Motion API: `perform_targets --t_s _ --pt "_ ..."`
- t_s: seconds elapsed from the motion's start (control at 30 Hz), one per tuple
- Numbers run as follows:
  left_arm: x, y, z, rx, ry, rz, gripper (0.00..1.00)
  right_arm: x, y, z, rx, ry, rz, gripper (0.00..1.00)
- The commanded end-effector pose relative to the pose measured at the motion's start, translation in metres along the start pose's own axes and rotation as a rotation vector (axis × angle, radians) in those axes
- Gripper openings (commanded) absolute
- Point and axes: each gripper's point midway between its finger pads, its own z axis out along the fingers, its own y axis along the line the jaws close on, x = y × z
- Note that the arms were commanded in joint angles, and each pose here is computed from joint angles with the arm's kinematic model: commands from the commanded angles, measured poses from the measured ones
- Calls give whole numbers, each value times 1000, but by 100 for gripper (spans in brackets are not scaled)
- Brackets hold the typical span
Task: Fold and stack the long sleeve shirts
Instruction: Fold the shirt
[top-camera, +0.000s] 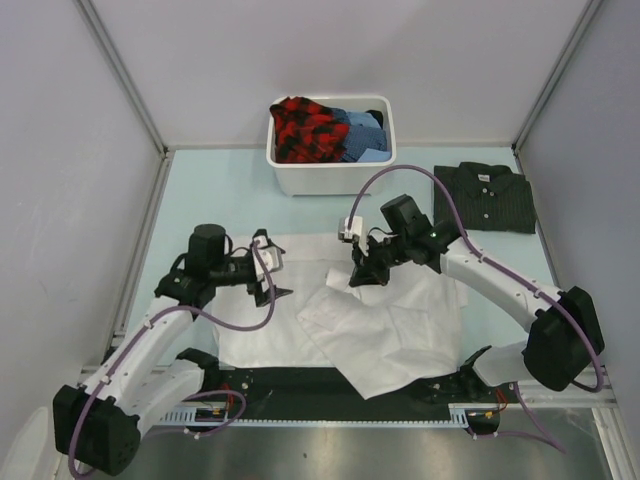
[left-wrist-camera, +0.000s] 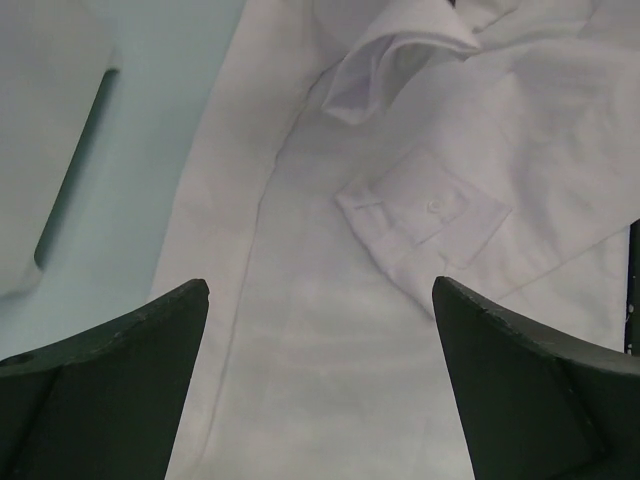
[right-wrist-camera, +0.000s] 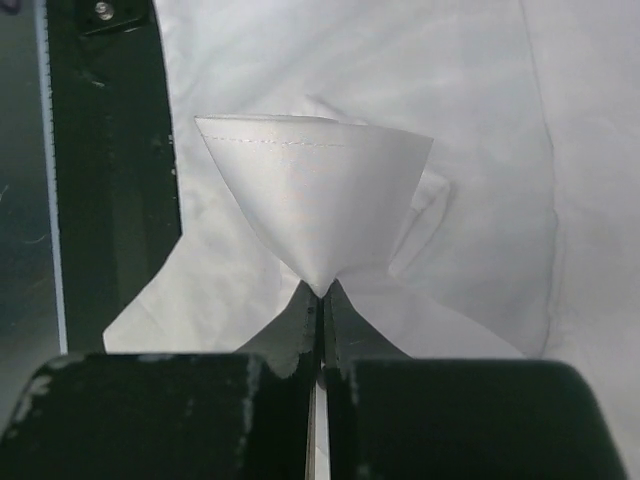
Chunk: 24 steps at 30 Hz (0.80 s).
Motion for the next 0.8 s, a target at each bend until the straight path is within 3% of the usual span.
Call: perform_targets --t_s 0.0,0.3,0.43,0.53,0.57,0.63,0.67,0.7,0.77 --pt "-45 -7 21 54 -176 198 99 -35 27 -19 -103 -114 -132 0" --pt "-97 -35 56 155 -292 269 99 -59 46 -32 -101 -173 -251 2" --pt "-124 -49 56 179 -336 305 91 -73 54 -33 -104 -207 -282 4" --pt "-142 -53 49 146 -349 367 69 -78 61 -34 -107 -215 -291 5" --pt "-139 -57 47 155 -318 361 52 -80 66 -35 -107 -220 -293 4" --pt "-148 -63 37 153 -320 386 34 -84 72 -34 -113 -236 -285 5" --pt "-151 -66 30 163 -308 379 11 -83 77 -30 -112 -231 -282 6" --pt "-153 -70 26 171 -303 369 3 -86 78 -31 -100 -244 -281 11" --pt "-149 -88 14 231 -268 355 0 -94 78 -31 -71 -261 -257 32"
